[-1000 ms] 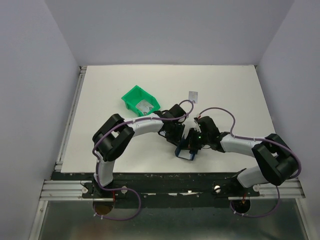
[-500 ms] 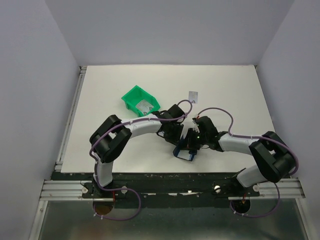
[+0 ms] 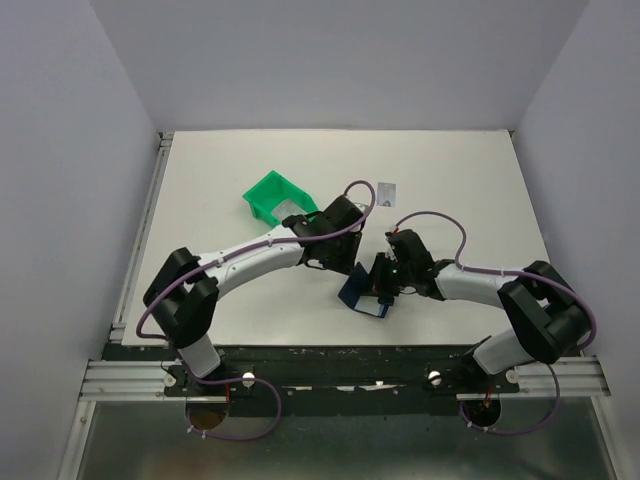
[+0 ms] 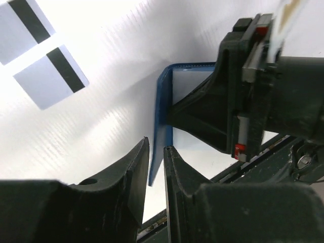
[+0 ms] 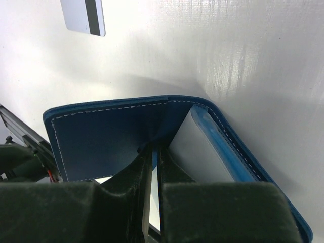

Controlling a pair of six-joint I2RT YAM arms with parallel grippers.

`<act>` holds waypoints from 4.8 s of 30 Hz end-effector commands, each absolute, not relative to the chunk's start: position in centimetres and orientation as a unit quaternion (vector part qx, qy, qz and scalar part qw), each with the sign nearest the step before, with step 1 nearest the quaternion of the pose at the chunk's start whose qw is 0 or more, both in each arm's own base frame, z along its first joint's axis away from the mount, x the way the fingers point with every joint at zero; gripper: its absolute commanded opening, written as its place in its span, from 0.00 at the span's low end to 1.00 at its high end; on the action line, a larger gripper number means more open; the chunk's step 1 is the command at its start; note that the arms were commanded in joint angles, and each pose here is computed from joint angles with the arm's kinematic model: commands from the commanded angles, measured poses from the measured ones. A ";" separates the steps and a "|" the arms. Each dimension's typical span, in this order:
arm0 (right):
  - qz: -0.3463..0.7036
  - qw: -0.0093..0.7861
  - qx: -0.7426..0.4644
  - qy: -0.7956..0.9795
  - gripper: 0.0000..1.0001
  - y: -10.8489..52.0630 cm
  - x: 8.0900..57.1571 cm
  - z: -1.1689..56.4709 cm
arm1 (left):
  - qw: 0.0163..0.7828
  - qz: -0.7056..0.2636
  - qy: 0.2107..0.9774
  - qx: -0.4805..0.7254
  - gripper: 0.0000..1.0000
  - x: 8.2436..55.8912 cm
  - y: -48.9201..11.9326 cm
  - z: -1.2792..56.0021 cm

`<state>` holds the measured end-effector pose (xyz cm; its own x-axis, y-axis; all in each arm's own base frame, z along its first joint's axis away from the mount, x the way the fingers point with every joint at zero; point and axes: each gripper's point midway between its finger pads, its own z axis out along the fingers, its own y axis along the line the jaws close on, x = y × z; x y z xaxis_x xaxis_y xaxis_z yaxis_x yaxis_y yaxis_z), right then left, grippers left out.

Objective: Put the credit cards into the card holder
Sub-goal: Open the card holder at the center of the board.

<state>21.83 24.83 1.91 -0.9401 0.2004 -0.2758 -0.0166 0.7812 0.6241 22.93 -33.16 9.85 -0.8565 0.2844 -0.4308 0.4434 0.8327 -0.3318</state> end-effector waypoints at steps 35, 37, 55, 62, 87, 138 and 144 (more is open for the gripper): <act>0.235 0.198 0.062 0.950 0.24 19.8 19.9 3.9 | 0.116 -0.188 0.954 0.202 0.33 20.0 -35.0 4.8; 0.228 0.196 0.065 0.952 0.24 19.4 19.5 3.7 | 0.118 -0.189 0.954 0.200 0.33 20.1 -35.0 4.8; 0.185 0.166 0.092 0.964 0.26 17.6 18.0 1.8 | 0.105 -0.204 0.954 0.195 0.32 20.2 -36.0 4.8; 0.176 0.158 0.107 0.966 0.30 16.8 16.9 1.8 | 0.096 -0.206 0.955 0.192 0.32 20.2 -36.5 4.4; 0.175 0.173 0.111 0.963 0.33 17.0 18.7 0.8 | 0.060 -0.235 0.954 0.176 0.32 18.4 -38.5 4.4; 0.163 0.267 0.054 0.948 0.34 14.8 20.5 4.7 | 0.120 -0.233 0.952 0.157 0.33 17.7 -38.7 8.2; 0.171 0.274 0.040 0.945 0.35 15.0 20.6 4.8 | 0.128 -0.225 0.954 0.152 0.33 17.6 -38.4 8.2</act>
<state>20.46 15.56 5.08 -0.8567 0.1942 -0.4779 0.0055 0.9298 0.3680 17.61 -38.85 7.20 -0.9251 0.2577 -0.2788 0.3569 0.8408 -0.4071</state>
